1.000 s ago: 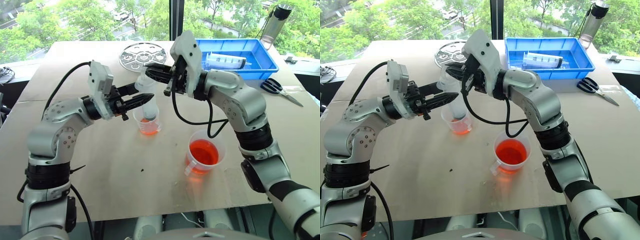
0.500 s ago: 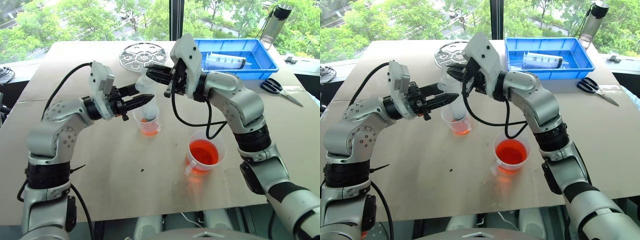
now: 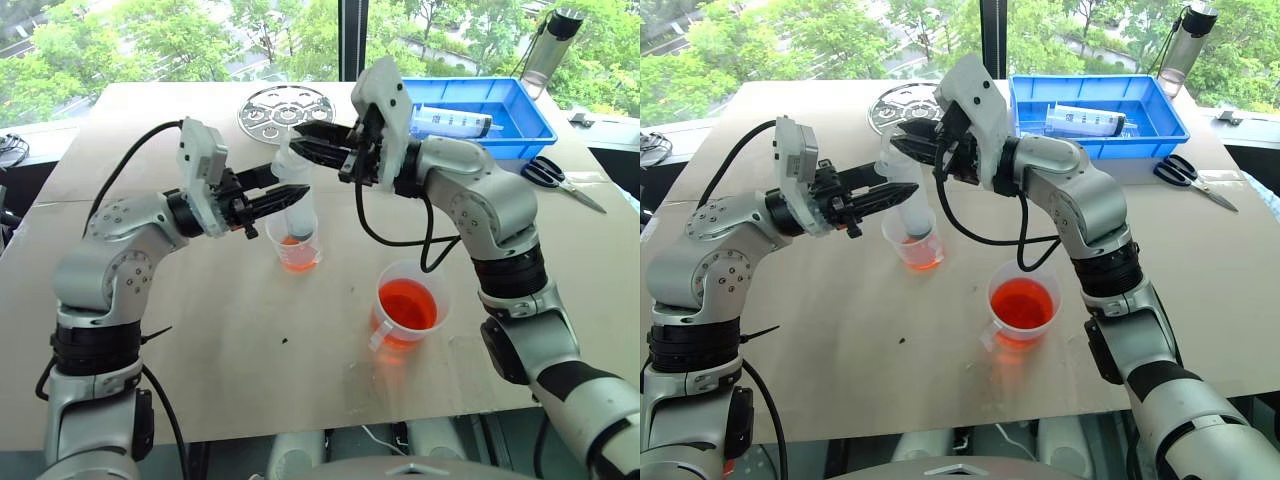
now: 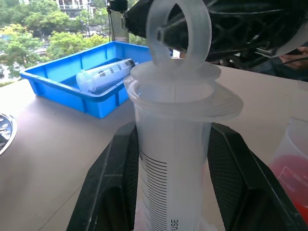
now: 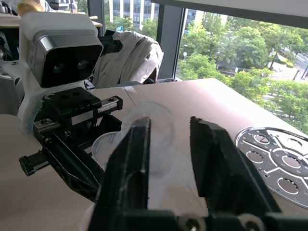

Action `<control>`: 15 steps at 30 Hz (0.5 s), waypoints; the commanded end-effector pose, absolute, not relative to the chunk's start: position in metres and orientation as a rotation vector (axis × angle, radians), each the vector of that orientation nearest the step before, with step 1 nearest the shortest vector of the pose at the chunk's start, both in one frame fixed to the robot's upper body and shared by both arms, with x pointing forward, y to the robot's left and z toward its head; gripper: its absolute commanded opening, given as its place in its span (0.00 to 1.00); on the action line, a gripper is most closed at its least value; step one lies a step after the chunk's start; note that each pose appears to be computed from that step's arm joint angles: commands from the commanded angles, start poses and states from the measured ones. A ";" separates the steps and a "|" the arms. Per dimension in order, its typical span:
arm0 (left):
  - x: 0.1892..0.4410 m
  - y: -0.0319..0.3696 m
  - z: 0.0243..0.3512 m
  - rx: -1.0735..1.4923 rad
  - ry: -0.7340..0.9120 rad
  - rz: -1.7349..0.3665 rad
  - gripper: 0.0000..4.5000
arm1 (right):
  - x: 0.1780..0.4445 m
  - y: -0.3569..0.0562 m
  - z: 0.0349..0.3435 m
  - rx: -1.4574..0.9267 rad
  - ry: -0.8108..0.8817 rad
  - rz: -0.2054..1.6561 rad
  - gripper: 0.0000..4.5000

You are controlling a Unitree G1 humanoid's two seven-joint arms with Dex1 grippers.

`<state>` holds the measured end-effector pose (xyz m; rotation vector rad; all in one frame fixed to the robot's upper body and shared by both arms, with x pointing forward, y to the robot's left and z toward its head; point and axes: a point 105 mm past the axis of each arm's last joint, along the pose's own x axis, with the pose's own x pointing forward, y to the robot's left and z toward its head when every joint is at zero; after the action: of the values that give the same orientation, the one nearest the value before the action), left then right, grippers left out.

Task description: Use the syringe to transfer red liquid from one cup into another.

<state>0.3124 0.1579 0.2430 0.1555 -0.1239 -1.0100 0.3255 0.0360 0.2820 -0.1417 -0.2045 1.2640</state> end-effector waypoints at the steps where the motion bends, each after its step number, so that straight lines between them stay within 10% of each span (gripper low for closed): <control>1: 0.303 0.155 0.278 0.207 -0.281 -1.025 0.37 | 0.318 0.042 0.281 -0.147 -0.198 1.305 0.70; 4: 0.303 0.156 0.279 0.208 -0.282 -1.025 0.37 | 0.325 0.038 0.284 -0.130 -0.202 1.254 0.99; 15: 0.306 0.174 0.292 0.080 -0.248 -1.001 0.37 | 0.304 0.001 0.303 -0.029 -0.326 1.304 0.99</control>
<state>0.3102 0.1648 0.2743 0.1069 -0.2081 -1.0173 0.3176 0.0099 0.2819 -0.0285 -0.2061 1.2771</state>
